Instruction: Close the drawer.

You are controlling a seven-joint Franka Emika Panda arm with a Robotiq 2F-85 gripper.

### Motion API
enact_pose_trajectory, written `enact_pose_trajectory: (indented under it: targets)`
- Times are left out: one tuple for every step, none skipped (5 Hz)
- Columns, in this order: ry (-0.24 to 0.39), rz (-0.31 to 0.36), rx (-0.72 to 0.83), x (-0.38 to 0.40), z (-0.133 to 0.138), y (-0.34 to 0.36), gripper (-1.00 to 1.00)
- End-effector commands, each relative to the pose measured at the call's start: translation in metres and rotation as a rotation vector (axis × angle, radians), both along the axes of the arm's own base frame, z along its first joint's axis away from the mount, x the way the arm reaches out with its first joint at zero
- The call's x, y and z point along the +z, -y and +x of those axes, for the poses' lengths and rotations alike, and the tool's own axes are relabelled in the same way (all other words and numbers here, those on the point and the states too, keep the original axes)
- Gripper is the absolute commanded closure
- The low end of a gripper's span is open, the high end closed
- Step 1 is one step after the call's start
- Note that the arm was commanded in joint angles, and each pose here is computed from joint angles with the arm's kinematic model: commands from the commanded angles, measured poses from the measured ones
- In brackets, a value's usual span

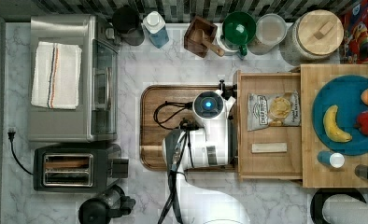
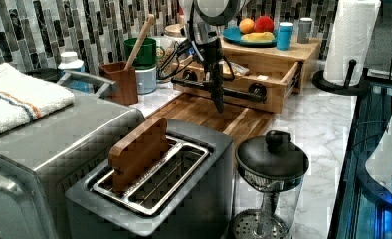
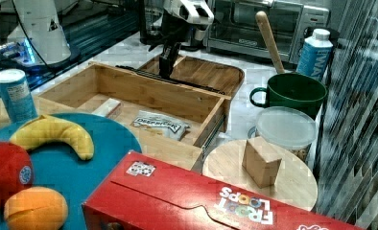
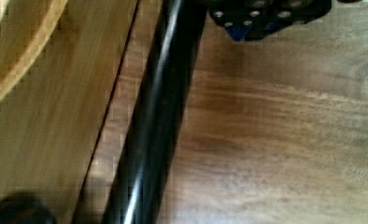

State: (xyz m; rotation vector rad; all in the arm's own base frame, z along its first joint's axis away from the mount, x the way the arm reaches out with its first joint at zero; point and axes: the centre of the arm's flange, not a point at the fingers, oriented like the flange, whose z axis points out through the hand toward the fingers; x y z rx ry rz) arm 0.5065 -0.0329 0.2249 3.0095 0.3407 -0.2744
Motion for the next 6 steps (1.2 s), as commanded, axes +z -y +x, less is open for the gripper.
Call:
enact_pose_trajectory:
  targets:
    - [0.199, -0.029, -0.131, 0.065, 0.005, 0.169, 1.00]
    - [0.208, -0.047, -0.164, 0.072, -0.009, 0.208, 1.00]
    - [0.224, -0.065, -0.197, 0.074, -0.017, 0.243, 1.00]
    - [0.252, -0.054, -0.197, 0.076, -0.020, 0.281, 1.00]
    - [0.267, -0.048, -0.176, 0.079, -0.018, 0.321, 1.00]
    - [0.270, -0.053, -0.128, 0.085, -0.014, 0.351, 1.00]
